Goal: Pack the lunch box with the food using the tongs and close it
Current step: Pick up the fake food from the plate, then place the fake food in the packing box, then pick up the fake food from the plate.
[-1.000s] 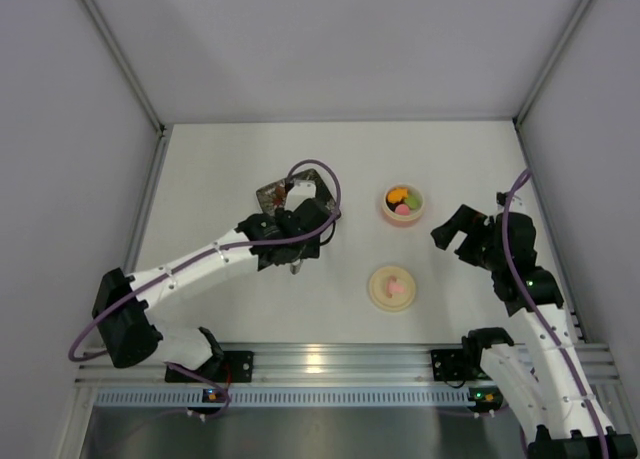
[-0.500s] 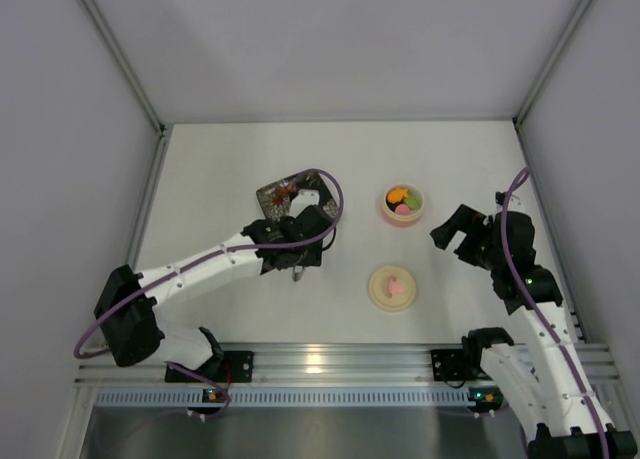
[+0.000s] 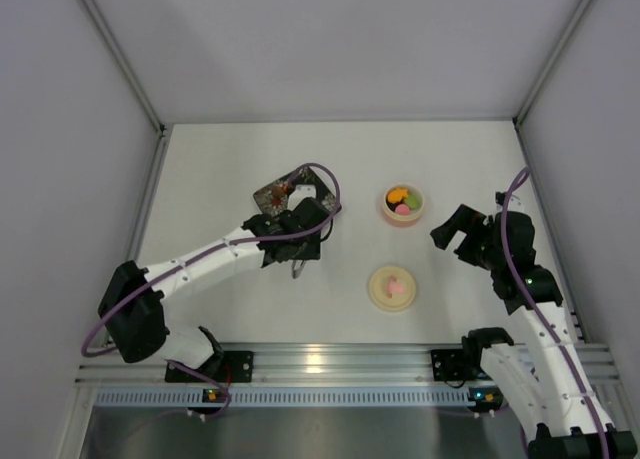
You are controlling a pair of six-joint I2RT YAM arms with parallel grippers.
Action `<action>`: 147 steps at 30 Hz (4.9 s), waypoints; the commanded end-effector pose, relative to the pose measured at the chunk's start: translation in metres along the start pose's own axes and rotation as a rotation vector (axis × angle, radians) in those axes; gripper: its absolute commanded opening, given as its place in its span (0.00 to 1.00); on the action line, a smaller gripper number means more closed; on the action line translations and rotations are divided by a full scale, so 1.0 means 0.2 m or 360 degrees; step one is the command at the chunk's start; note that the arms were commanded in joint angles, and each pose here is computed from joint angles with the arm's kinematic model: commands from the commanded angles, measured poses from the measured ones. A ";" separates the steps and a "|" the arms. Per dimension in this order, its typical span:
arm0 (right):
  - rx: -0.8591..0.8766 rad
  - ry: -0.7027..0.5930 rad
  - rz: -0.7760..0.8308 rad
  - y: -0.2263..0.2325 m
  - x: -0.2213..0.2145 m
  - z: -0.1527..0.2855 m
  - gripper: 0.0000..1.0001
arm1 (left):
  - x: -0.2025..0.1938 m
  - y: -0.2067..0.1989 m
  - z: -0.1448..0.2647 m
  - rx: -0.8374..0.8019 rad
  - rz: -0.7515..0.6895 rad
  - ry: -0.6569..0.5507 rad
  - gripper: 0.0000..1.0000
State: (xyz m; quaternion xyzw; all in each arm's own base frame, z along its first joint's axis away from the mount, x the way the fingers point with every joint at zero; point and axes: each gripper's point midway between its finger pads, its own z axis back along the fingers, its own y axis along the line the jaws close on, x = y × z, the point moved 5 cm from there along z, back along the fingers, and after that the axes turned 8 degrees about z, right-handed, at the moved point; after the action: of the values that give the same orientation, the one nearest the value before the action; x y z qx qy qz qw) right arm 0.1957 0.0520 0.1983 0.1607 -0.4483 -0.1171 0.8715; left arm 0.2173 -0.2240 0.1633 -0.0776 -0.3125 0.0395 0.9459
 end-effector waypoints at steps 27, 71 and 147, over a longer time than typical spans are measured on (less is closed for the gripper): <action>0.0005 -0.0108 -0.0001 0.00 0.05 0.00 0.99 | 0.21 -0.06 -0.02 -0.0149 0.0071 -0.0104 0.47; 0.0017 -0.0111 0.0009 0.01 0.08 0.00 1.00 | 0.39 -0.11 0.09 -0.0149 0.0025 -0.0156 0.27; -0.0005 -0.0118 0.0015 0.01 0.09 0.02 1.00 | 0.60 0.25 0.01 0.0142 0.0403 -0.0347 0.46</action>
State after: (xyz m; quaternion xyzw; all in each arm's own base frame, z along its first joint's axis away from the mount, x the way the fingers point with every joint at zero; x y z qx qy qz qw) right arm 0.1948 0.0475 0.2028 0.1455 -0.4563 -0.1207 0.8695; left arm 0.3085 -0.1607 0.2304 -0.0562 -0.3897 0.1671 0.9039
